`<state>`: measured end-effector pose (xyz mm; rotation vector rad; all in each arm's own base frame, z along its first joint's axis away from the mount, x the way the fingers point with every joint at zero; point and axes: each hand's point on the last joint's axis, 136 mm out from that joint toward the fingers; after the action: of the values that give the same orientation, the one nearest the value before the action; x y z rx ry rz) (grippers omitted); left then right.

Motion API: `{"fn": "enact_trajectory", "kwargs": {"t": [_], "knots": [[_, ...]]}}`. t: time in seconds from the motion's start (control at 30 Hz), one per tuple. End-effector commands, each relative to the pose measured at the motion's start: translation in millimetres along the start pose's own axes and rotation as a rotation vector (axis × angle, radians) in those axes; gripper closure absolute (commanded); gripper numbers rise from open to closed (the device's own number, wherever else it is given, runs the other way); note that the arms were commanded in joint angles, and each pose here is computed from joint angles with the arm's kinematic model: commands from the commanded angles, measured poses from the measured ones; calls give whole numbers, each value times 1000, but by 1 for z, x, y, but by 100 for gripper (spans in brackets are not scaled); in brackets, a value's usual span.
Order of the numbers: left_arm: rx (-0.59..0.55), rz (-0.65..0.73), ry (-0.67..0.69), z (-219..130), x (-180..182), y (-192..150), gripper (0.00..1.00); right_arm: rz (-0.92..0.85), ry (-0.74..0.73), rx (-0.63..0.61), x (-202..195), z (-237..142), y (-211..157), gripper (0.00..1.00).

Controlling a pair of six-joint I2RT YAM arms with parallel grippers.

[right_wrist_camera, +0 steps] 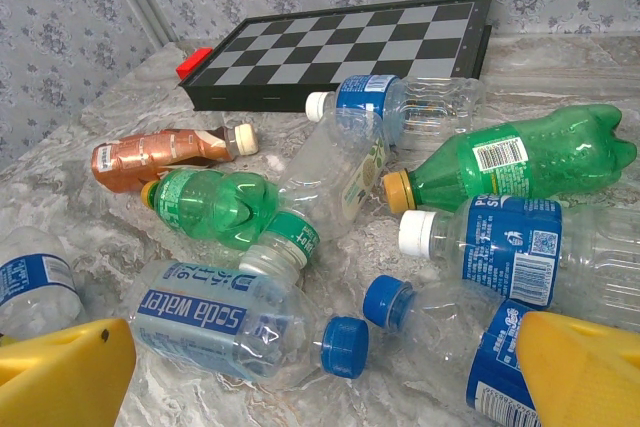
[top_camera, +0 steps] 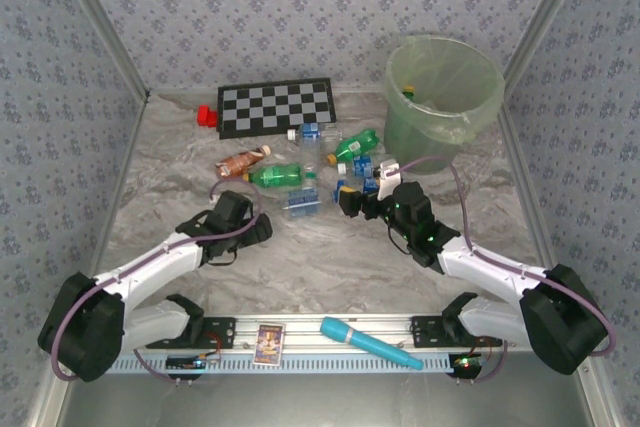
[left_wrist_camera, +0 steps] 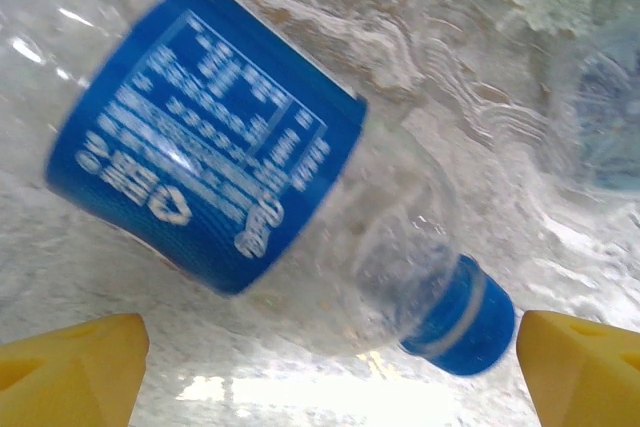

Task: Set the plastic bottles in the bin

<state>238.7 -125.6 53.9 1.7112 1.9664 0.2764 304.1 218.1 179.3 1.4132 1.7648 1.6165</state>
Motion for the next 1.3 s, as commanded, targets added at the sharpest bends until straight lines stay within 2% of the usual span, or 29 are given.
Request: {"fn": "enact_trajectory", "kwargs": {"t": [0.0,0.27,0.5,0.67,0.83,0.97,1.07,1.27], "knots": [[-26,-1,-51,-8,-21,13,5,15,23,-30,9,1,14,0],[24,-28,98,10,-5,-3,11,15,25,-28,10,1,14,0],[78,-17,191,19,9,-17,26,12,21,-30,9,1,14,0],[51,-7,164,13,8,-16,38,14,22,-32,9,0,15,0],[30,13,145,8,8,-13,60,15,24,-31,10,1,15,0],[19,22,121,4,5,-13,72,14,27,-28,10,2,14,0],[-1,35,90,-3,2,-10,76,15,34,-27,12,2,15,0],[-72,113,-29,-27,-16,0,76,75,92,4,31,4,30,1]]}}
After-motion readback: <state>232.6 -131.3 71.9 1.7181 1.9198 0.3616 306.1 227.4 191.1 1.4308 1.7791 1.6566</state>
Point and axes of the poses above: each hand's point on the last joint's axis, 136 mm out from that joint toward the fingers, its own z axis out along the fingers, its own x axis along the line the jaws close on, y = z × x, and after that the axes turned 6 degrees about z, right-handed
